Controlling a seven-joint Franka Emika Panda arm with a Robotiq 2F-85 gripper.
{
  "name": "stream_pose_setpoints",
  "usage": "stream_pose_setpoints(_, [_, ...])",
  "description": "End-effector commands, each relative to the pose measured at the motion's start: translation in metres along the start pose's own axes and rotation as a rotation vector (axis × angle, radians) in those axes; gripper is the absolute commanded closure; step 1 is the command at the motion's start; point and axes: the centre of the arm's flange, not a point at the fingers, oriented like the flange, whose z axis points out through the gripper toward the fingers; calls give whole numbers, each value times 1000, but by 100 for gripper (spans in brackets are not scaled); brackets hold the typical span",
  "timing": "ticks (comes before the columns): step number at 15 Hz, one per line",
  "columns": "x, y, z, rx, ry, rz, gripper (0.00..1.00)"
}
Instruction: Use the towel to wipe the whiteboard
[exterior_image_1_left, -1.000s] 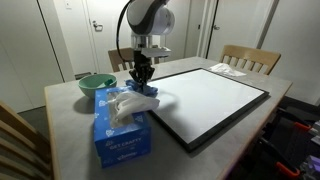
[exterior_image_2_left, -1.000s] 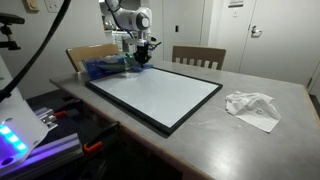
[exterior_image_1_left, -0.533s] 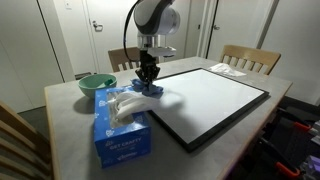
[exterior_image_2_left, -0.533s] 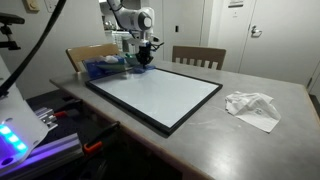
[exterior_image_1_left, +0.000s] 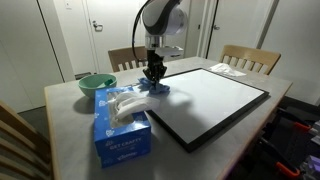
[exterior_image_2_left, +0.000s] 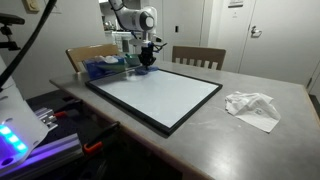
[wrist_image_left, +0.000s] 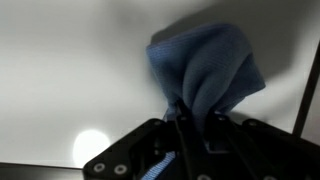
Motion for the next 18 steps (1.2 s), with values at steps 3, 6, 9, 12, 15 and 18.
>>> stream_pose_setpoints(3, [-21,27,19,-33,-35,-32,96])
stream_pose_setpoints(6, [-3,6,-1,-10,-2,-9,85])
stream_pose_setpoints(9, [-3,6,-1,-10,-2,-9,85])
stream_pose_setpoints(12, [-2,9,5,-17,-14,-7,96])
stream_pose_setpoints(15, [-6,20,14,-23,-19,30,96])
stream_pose_setpoints(18, [-10,31,17,-39,-7,75,96])
